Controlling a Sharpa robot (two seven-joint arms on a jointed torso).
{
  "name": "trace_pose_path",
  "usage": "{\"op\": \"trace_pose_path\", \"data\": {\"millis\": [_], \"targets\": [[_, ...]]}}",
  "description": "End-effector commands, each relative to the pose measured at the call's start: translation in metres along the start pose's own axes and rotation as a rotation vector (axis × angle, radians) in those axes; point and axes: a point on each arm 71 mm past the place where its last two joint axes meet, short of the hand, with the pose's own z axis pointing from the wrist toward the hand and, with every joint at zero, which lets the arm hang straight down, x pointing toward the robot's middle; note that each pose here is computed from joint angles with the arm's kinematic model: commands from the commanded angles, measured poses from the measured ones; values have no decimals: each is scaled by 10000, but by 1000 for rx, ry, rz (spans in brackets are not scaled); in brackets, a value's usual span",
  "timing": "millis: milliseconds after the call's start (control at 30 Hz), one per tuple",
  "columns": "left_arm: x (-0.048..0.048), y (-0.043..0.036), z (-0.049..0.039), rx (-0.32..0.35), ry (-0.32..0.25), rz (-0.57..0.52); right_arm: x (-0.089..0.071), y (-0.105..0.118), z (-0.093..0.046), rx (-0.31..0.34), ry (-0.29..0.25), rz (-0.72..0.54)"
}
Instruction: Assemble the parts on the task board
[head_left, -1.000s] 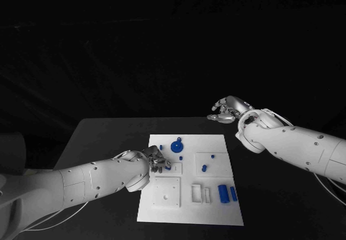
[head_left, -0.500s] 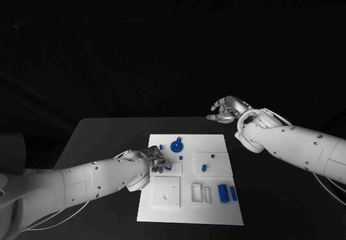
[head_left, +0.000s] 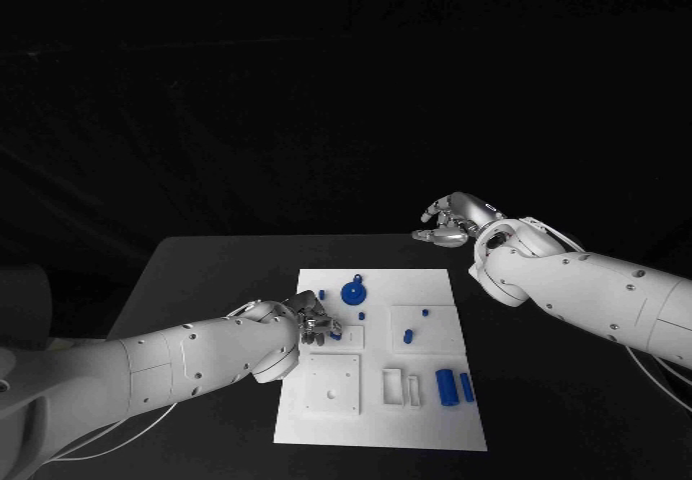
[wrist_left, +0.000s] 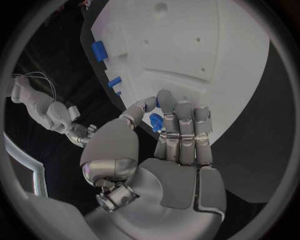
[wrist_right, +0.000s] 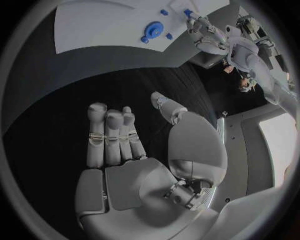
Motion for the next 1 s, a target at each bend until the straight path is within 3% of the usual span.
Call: {"op": "trace_pose_path", "data": {"millis": [33, 733, 1000], "targets": [[11, -12, -13, 11, -9, -4, 7, 9, 0, -5, 10, -4], [3, -20, -20, 25, -41, -32, 7, 2, -3, 0, 13, -4], [41, -26, -19, 17, 4, -16, 9, 2, -3, 1, 15, -4]]}}
